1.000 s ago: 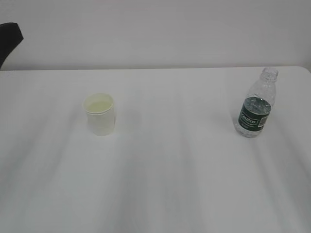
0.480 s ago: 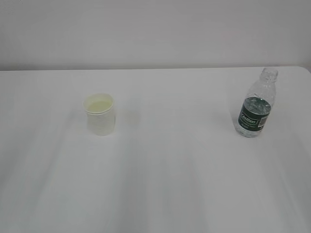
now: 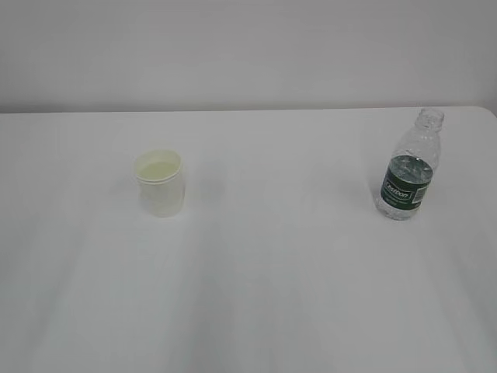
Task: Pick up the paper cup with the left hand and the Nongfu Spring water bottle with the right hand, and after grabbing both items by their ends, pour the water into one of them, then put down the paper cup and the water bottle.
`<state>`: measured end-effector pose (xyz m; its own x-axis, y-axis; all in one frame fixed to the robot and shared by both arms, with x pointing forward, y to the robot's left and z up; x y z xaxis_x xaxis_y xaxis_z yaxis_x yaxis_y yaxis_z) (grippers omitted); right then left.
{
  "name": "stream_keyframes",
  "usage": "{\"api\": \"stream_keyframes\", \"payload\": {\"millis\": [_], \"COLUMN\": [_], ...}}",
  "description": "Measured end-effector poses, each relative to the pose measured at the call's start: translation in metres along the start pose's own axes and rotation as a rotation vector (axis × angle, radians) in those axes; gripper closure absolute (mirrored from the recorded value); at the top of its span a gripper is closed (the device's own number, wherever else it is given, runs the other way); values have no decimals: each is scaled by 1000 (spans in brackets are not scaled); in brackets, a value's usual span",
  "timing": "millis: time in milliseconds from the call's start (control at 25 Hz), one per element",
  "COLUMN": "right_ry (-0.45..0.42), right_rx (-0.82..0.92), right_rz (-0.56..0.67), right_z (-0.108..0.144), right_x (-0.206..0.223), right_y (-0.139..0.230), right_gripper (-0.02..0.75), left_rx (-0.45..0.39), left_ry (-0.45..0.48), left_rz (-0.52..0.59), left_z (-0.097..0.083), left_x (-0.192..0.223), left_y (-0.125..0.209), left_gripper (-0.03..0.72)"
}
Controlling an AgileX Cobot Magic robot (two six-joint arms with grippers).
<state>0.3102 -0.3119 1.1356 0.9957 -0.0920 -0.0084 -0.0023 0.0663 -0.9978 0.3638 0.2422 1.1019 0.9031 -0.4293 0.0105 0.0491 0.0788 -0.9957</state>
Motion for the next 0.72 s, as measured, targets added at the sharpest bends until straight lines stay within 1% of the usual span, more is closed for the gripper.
{"api": "stream_keyframes", "payload": {"millis": [160, 240, 400, 600, 720], "right_ry": [18, 27, 31, 8, -14], "right_rx": [11, 31, 44, 66, 32], "right_rz": [5, 27, 81, 136, 174], "right_z": [-4, -6, -8, -7, -6], "right_x": [-13, -21, -37, -53, -63], "right_y": [-5, -5, -1, 9, 12], "right_gripper": [148, 148, 148, 148, 148], "left_rx": [24, 31, 55, 70, 118], "left_ry": [3, 5, 10, 14, -12], "left_rz": [-24, -23, 13, 65, 98], "left_z": [0, -1, -1, 0, 5], "left_x": [-24, -36, -58, -77, -87], "left_y": [-4, -3, -3, -11, -22], "left_gripper": [119, 126, 128, 130, 130]}}
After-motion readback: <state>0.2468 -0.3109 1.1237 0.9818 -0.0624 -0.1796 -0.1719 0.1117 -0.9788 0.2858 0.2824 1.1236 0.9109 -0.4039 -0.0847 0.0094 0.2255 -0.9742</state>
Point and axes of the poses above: a point on each arm's last joint axis where the gripper is mounted, x pointing out along that axis toward the gripper, z along the wrist's bending axis when the last joint is at zero, y = z × x, the point moved 3 cm from there along x, pointing out along that axis toward the gripper, and after that the axes turned 7 degrees about x, right-handed, at the moved point
